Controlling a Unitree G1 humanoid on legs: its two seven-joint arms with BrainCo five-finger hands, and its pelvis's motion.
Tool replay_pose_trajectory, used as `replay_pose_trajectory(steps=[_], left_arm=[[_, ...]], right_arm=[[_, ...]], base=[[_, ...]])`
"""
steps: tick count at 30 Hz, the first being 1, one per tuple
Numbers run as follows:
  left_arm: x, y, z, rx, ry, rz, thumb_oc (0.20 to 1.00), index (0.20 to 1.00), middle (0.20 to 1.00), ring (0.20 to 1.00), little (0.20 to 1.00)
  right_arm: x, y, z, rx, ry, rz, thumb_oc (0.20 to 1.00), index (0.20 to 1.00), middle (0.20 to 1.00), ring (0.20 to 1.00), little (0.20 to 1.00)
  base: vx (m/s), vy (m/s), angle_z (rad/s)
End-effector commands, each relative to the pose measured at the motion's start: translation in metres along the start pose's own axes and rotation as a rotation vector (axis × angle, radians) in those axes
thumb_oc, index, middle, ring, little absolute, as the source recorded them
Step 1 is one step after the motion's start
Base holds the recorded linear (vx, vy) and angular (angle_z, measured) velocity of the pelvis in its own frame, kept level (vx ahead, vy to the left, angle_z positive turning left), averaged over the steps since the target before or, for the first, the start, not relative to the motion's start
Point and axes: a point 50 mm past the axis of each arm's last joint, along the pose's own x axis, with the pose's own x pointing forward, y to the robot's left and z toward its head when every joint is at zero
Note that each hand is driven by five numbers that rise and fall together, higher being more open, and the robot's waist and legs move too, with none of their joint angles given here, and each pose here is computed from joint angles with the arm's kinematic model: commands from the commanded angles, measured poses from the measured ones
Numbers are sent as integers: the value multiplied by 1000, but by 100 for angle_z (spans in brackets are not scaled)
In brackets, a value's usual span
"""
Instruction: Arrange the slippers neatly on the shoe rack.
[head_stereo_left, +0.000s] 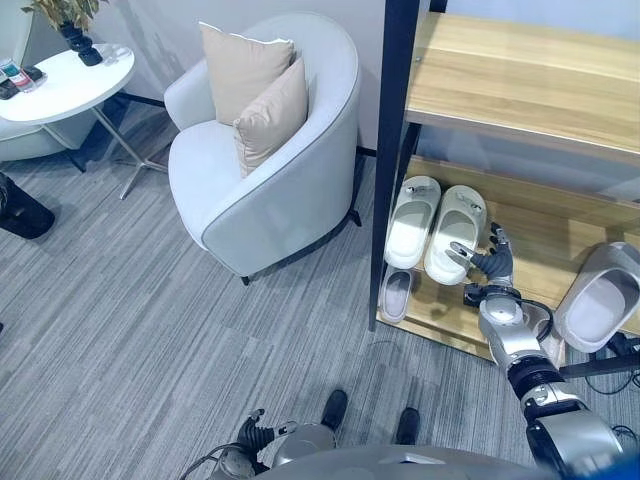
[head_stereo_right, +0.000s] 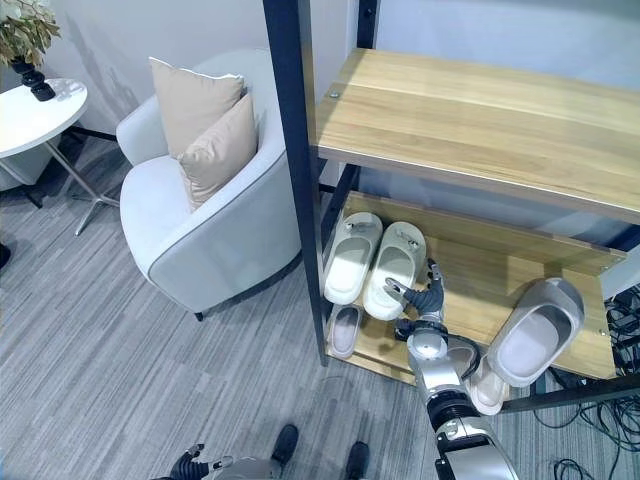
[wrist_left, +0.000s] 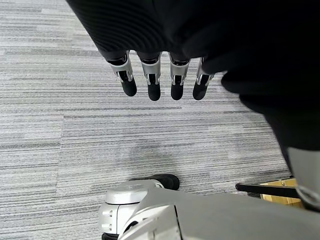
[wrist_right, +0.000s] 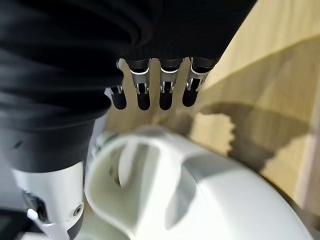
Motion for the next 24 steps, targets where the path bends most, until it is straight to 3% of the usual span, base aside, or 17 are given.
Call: replay_pose_trajectory(steps=[1,4,5,9,13,24], left_arm=[[-4,-19,-11,75,56,-65,1000,1000,1000,1000,1000],[-5,-18,-12,87,46,-77,1000,1000,1000,1000,1000],[-5,-17,-13,102,33,-85,1000,1000,1000,1000,1000],[-6,-19,-13,129,24,-112,1000,1000,1000,1000,1000],[-6,-20,-12,127,20,-121,1000,1000,1000,1000,1000],[-6,-23,-12,86,35,-118,1000,1000,1000,1000,1000]], right_arm=[[12,-29,43,-42,-232,-81,1000,1000,1000,1000,1000],[20,-64,69,-303,-383,-140,1000,1000,1000,1000,1000],[25,-90,82,-534,-446,-177,1000,1000,1000,1000,1000],[32,-136,87,-796,-413,-289,1000,1000,1000,1000,1000],[34,-159,79,-805,-324,-355,1000,1000,1000,1000,1000],[36,-164,53,-687,-172,-388,1000,1000,1000,1000,1000]], base=[[0,0,0],[0,0,0],[-8,-29,4],[-23,-21,-8],[-36,-6,-16],[-4,-8,-7]])
